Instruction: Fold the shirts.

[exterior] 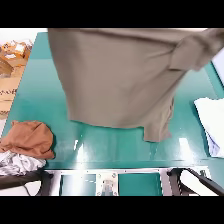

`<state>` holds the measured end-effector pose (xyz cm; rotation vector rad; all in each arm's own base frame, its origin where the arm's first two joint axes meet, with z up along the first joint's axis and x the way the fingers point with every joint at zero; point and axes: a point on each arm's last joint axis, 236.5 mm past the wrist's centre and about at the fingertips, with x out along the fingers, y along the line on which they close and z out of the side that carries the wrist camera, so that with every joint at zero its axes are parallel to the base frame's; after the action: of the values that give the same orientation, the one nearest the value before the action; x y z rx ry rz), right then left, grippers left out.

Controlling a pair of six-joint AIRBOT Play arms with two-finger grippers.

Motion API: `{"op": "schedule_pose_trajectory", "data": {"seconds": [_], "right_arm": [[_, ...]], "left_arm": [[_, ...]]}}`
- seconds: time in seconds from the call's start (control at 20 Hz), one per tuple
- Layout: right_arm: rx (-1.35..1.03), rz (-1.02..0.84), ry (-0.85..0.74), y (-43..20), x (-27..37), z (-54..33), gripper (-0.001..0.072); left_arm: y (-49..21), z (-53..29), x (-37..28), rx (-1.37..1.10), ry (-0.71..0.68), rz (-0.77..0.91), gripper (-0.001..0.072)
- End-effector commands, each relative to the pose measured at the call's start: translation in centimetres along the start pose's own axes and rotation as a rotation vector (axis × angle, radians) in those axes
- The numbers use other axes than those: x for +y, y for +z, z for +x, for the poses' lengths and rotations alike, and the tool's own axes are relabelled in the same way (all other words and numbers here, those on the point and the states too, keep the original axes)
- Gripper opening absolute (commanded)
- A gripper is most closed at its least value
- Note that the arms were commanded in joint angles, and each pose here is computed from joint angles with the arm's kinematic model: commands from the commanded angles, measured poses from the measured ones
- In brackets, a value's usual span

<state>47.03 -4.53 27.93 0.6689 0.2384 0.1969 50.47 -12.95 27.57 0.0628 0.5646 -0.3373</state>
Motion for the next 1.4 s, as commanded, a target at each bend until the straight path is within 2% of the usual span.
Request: {"op": "schedule_pose_trajectory", "data": {"seconds": [0.0, 0.2, 0.25, 0.3, 0.35, 0.4, 0.55, 0.7, 0.75, 0.8, 0.9, 1.15, 1.2, 1.25, 1.35], "right_arm": [[0.173, 0.077, -0.093, -9.1, -7.6, 8.8, 0.0018], [0.344, 0.188, -0.189, -18.0, -15.2, 12.7, 0.0019], [0.368, 0.209, -0.202, -19.0, -16.4, 12.7, 0.0101], [0.384, 0.229, -0.205, -19.2, -17.3, 12.3, 0.0268], [0.394, 0.248, -0.201, -18.8, -17.9, 11.5, 0.0301], [0.408, 0.274, -0.188, -17.9, -18.6, 10.2, 0.0301], [0.497, 0.331, -0.167, -16.8, -21.2, 4.7, 0.0281], [0.694, 0.335, -0.219, -20.1, -24.1, -1.3, 0.0293], [0.754, 0.338, -0.24, -21.7, -24.6, -2.7, 0.0345], [0.803, 0.353, -0.252, -23.4, -24.9, -3.6, 0.0447], [0.866, 0.393, -0.243, -26.4, -24.7, -4.3, 0.0472], [0.991, 0.395, -0.21, -32.3, -23.3, -2.5, 0.0466], [0.99, 0.374, -0.215, -32.8, -23.2, -1.6, 0.0398], [0.983, 0.348, -0.222, -33.0, -23.3, -0.7, 0.0254], [0.95, 0.301, -0.226, -31.9, -23.5, 0.7, 0.0018]], "left_arm": [[-6.7, 11.3, 0.9, 0.165, -0.025, -0.054, 0.0022], [-13.0, 18.8, -0.5, 0.282, -0.109, -0.162, 0.0023], [-14.4, 19.8, -1.0, 0.315, -0.132, -0.196, 0.0067], [-15.4, 20.1, -1.1, 0.348, -0.135, -0.215, 0.0426], [-16.0, 19.8, -0.9, 0.375, -0.136, -0.217, 0.0612], [-16.4, 19.1, -0.5, 0.409, -0.137, -0.217, 0.0587], [-17.5, 15.6, 2.2, 0.543, -0.118, -0.212, 0.0587], [-18.9, 13.3, 4.5, 0.622, -0.113, -0.255, 0.0587], [-19.3, 12.8, 4.9, 0.642, -0.119, -0.269, 0.0587], [-19.7, 12.4, 5.1, 0.661, -0.125, -0.28, 0.0587], [-20.1, 11.9, 5.2, 0.685, -0.132, -0.29, 0.0587], [-21.8, 10.2, 5.6, 0.775, -0.152, -0.28, 0.0586], [-22.1, 9.9, 6.2, 0.785, -0.147, -0.292, 0.0587], [-22.5, 9.3, 6.9, 0.804, -0.141, -0.311, 0.0587], [-24.0, 8.1, 8.5, 0.857, -0.117, -0.38, 0.0586]]}}
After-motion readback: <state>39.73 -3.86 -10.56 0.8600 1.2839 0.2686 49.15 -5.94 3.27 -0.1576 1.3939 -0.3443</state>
